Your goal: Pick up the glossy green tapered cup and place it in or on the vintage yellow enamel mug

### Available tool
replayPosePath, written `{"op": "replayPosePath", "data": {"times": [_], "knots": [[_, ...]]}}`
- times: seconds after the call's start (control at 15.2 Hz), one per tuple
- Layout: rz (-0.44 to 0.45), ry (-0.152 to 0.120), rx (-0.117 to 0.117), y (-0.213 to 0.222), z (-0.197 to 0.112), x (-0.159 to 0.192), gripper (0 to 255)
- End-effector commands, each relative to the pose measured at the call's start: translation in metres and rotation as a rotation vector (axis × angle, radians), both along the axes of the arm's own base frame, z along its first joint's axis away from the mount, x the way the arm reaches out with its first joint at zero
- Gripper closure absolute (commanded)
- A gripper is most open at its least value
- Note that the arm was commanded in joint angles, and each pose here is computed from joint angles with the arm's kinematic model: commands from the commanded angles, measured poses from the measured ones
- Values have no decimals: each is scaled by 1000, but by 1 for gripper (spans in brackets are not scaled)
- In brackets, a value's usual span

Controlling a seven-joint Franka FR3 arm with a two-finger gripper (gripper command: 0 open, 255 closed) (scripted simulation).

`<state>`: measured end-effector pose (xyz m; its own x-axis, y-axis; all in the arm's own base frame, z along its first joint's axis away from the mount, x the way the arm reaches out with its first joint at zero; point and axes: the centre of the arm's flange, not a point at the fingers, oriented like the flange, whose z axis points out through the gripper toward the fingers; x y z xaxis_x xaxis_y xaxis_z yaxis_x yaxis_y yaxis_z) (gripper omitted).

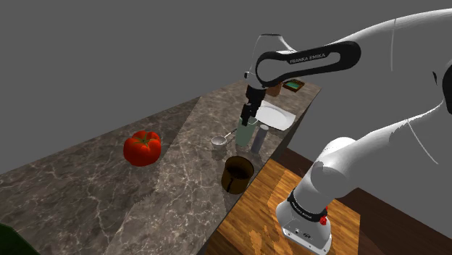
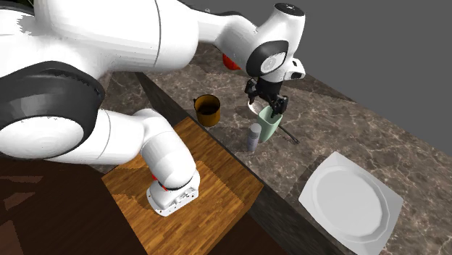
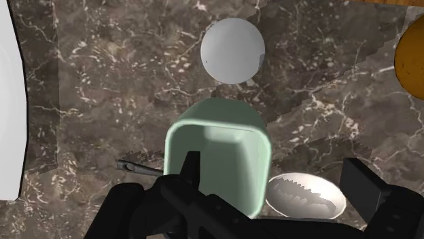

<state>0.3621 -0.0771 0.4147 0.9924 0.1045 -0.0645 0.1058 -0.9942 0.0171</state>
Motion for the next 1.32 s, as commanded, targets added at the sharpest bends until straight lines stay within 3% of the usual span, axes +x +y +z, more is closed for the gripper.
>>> {"op": "replayPosePath", "data": {"times": [0.0, 0.2, 0.73, 0.79, 1.25], "knots": [[0, -1, 0, 1, -12, -1, 0], [0, -1, 0, 0, -31, -3, 0], [0, -1, 0, 0, -31, -3, 0], [0, -1, 0, 0, -31, -3, 255], [0, -1, 0, 0, -31, -3, 255]]}}
